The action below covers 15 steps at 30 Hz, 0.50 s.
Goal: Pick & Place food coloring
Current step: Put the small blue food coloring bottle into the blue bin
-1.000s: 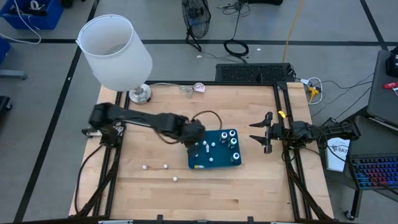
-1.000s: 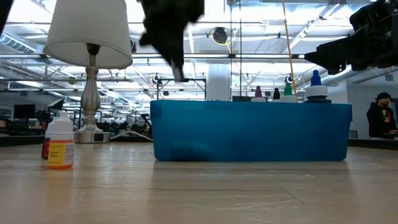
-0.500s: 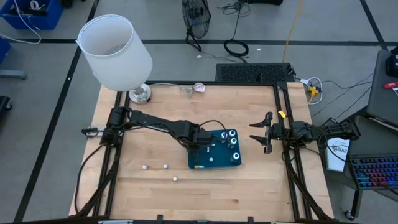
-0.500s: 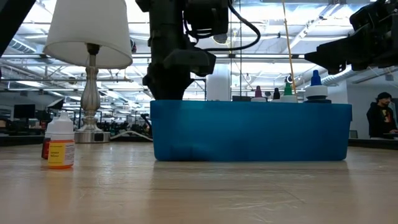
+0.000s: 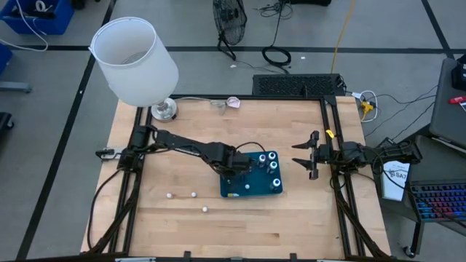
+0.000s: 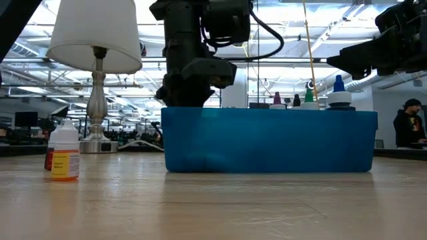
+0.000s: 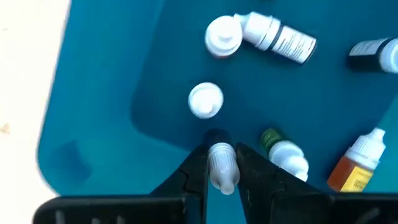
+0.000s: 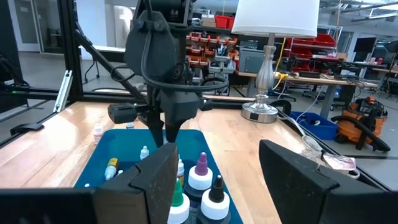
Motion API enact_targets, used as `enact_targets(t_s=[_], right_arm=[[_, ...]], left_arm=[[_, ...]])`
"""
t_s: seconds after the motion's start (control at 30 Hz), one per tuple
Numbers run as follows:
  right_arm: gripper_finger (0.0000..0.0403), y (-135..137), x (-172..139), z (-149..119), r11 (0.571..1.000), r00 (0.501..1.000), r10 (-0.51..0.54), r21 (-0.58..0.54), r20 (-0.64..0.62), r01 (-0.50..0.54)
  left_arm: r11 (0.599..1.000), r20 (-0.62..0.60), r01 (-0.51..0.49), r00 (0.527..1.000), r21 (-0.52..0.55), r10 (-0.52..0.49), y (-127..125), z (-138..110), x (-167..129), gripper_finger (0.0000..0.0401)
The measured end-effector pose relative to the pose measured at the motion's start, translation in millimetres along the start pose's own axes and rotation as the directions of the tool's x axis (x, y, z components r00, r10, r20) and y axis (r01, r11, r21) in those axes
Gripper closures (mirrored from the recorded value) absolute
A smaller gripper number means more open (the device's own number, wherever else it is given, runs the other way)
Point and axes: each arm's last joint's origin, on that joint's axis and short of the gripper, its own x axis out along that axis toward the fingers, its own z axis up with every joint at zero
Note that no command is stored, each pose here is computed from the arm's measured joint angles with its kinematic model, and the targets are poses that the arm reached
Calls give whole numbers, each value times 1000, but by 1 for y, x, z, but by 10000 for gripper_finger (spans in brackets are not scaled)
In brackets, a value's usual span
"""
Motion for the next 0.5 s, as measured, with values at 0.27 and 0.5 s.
enact_targets(t_s=[0.27,0.5], right_arm=[[190,0,0,0,1000,1000,0,0,0,0],[191,0,0,0,1000,1000,0,0,0,0]], left_arm=[[1000,3,0,1000,-8,0,0,0,1,339],[999,3,0,1000,-32,1,0,0,1,256]])
